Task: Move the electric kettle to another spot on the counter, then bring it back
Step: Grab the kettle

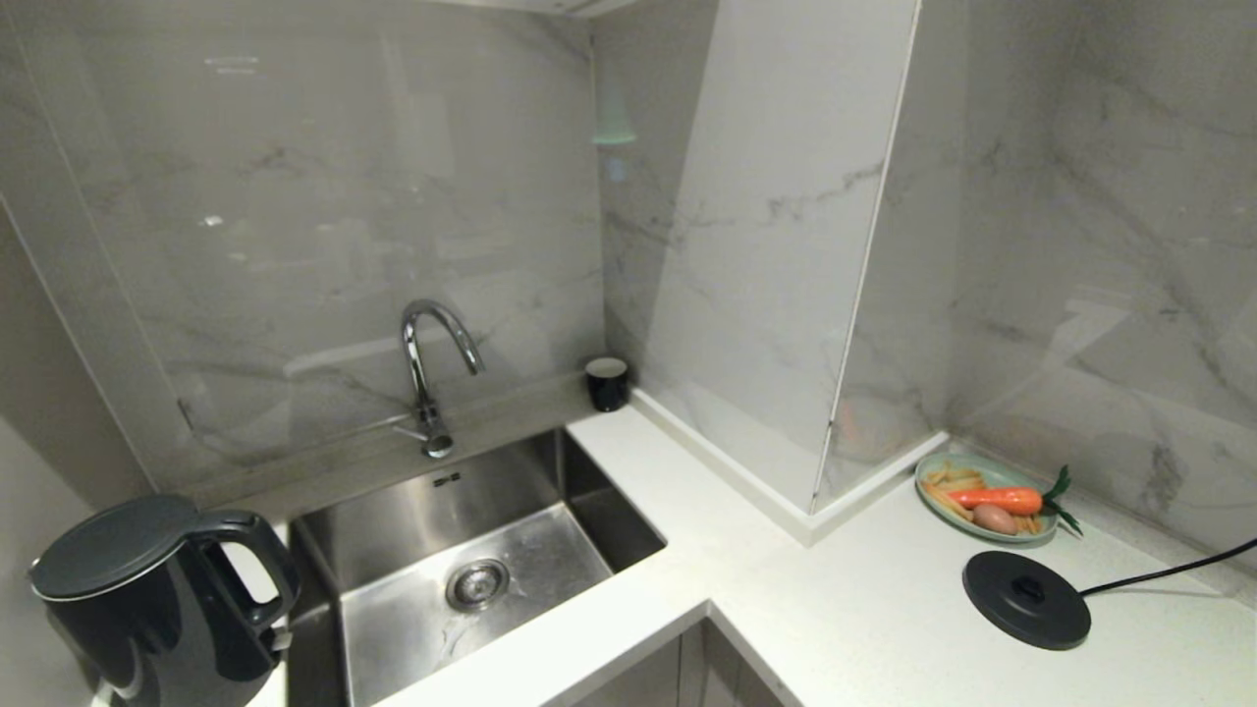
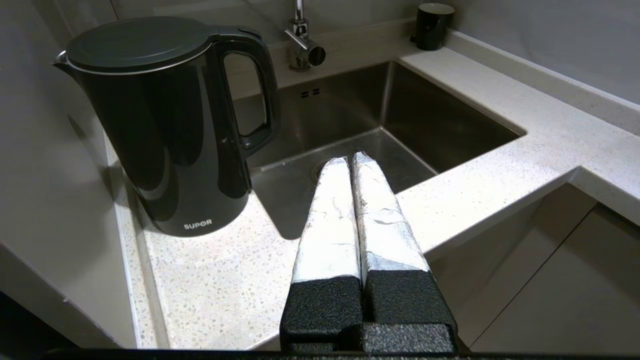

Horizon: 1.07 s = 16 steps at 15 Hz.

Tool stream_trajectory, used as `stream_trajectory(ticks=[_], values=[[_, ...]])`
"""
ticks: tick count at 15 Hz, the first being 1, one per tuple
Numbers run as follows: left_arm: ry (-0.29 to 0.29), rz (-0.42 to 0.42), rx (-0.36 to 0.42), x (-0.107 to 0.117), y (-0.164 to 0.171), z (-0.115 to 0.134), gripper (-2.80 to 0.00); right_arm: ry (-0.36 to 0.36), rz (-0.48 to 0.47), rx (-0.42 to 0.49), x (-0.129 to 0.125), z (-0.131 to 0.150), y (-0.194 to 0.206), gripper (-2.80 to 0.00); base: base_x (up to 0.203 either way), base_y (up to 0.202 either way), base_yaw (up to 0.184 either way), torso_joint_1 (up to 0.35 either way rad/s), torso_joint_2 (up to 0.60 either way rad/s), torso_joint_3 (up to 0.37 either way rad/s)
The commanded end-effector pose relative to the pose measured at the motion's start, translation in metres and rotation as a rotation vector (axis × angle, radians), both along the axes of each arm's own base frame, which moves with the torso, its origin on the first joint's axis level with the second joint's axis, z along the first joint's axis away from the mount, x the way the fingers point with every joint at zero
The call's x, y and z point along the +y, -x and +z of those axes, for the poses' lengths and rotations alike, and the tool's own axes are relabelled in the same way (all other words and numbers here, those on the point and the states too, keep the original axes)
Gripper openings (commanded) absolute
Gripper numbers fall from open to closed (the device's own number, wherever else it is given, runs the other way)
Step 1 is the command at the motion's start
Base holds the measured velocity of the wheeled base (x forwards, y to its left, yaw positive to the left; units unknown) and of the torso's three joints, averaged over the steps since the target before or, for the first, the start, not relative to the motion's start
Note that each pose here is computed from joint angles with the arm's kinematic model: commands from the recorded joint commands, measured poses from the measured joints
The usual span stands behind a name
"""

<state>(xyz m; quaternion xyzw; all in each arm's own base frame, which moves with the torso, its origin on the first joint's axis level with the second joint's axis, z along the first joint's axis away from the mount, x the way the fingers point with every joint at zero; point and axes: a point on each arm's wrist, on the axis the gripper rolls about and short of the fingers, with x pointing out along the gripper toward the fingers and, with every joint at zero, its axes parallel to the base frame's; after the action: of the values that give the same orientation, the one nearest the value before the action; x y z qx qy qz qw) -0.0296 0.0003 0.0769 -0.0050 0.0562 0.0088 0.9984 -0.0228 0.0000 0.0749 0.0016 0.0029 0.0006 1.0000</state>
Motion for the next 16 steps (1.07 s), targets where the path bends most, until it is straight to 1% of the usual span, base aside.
stream_trajectory(ticks=[1, 2, 3, 6, 9, 11, 13, 14, 16], values=[[-0.002, 0.005, -0.017, 0.0, 0.001, 0.005, -2.8, 0.0, 0.0, 0.002, 0.0, 0.0, 0.0, -2.8, 0.0, 0.0, 0.0, 0.0, 0.0, 0.0], [-0.003, 0.006, -0.057, 0.0, 0.005, 0.019, -2.8, 0.0, 0.0, 0.002, 0.0, 0.0, 0.0, -2.8, 0.0, 0.0, 0.0, 0.0, 0.0, 0.0], [-0.002, 0.006, -0.063, 0.0, 0.005, 0.032, -2.8, 0.0, 0.0, 0.002, 0.0, 0.0, 0.0, -2.8, 0.0, 0.0, 0.0, 0.0, 0.0, 0.0], [0.0, 0.011, 0.044, 0.0, -0.02, 0.066, -2.8, 0.0, 0.0, 0.002, 0.0, 0.0, 0.0, -2.8, 0.0, 0.0, 0.0, 0.0, 0.0, 0.0], [-0.001, 0.017, 0.164, 0.001, -0.067, 0.086, -2.8, -0.003, 0.0, 0.002, 0.0, 0.0, 0.0, -2.8, 0.0, 0.0, 0.0, 0.0, 0.0, 0.0], [0.001, 0.021, 0.256, 0.001, -0.101, 0.089, -2.8, -0.003, 0.0, 0.002, 0.0, 0.0, 0.0, -2.8, 0.0, 0.0, 0.0, 0.0, 0.0, 0.0], [-0.003, 0.046, 0.359, 0.002, -0.135, 0.082, -2.8, -0.003, 0.0, 0.002, 0.0, 0.0, 0.0, -2.8, 0.0, 0.0, 0.0, 0.0, 0.0, 0.0], [-0.007, 0.075, 0.411, 0.002, -0.152, 0.075, -2.8, -0.003, 0.0, 0.002, 0.0, 0.0, 0.0, -2.8, 0.0, 0.0, 0.0, 0.0, 0.0, 0.0], [-0.017, 0.148, 0.481, -0.003, -0.182, 0.056, -2.8, -0.003, 0.0, 0.002, 0.0, 0.0, 0.0, -2.8, 0.0, 0.0, 0.0, 0.0, 0.0, 0.0]])
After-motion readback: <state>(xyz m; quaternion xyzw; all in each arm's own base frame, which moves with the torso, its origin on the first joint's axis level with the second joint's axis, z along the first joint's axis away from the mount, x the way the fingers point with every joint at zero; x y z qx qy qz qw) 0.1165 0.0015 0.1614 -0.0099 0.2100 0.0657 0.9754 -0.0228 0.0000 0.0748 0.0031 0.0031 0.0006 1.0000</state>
